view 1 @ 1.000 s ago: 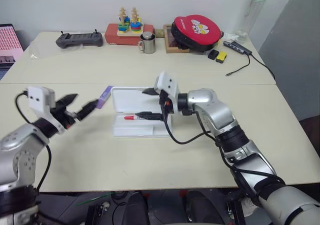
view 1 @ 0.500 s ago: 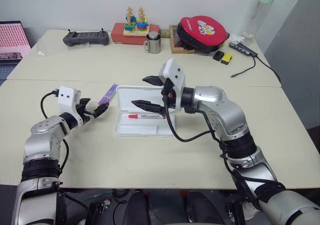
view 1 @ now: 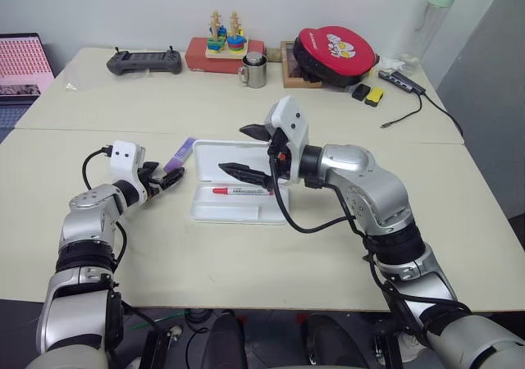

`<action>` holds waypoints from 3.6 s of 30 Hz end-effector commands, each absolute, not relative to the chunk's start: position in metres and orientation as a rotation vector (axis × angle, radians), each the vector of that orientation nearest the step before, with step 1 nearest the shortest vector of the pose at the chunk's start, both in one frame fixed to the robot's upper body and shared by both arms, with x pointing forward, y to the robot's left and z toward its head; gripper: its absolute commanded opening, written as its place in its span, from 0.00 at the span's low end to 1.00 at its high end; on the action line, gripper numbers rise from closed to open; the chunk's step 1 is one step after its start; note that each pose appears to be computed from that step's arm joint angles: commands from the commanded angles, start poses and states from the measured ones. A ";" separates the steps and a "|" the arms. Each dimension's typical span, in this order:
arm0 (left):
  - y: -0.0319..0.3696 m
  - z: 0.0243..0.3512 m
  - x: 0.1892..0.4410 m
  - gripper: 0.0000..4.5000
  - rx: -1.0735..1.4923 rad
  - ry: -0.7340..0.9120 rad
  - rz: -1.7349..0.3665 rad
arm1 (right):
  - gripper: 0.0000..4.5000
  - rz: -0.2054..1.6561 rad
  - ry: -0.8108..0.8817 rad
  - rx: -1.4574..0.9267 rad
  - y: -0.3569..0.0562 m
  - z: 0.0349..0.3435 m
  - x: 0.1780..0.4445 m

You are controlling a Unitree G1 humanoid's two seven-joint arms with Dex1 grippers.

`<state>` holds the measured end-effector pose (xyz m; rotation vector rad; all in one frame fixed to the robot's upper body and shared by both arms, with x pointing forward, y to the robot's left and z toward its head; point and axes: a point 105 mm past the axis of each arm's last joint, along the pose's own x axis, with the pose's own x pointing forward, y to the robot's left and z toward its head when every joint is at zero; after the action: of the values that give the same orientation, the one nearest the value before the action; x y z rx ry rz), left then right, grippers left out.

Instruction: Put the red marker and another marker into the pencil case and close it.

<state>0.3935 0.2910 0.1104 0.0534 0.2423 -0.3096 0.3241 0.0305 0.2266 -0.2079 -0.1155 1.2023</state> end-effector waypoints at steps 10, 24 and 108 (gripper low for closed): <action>0.274 0.116 0.411 0.27 0.082 0.212 -0.336 | 1.00 1.187 -0.190 -0.219 0.026 0.245 0.319; 0.273 0.230 0.379 0.27 -0.189 -0.288 -0.468 | 1.00 1.212 -0.213 -0.165 -0.005 0.253 0.308; 0.064 0.193 0.339 1.00 0.048 -0.171 -1.082 | 0.30 -0.025 0.168 -0.041 -0.175 0.123 0.438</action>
<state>0.3388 0.0656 0.1800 0.0241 -0.1145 -1.0733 0.4353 -0.1701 0.1051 -0.0533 0.2339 -0.0115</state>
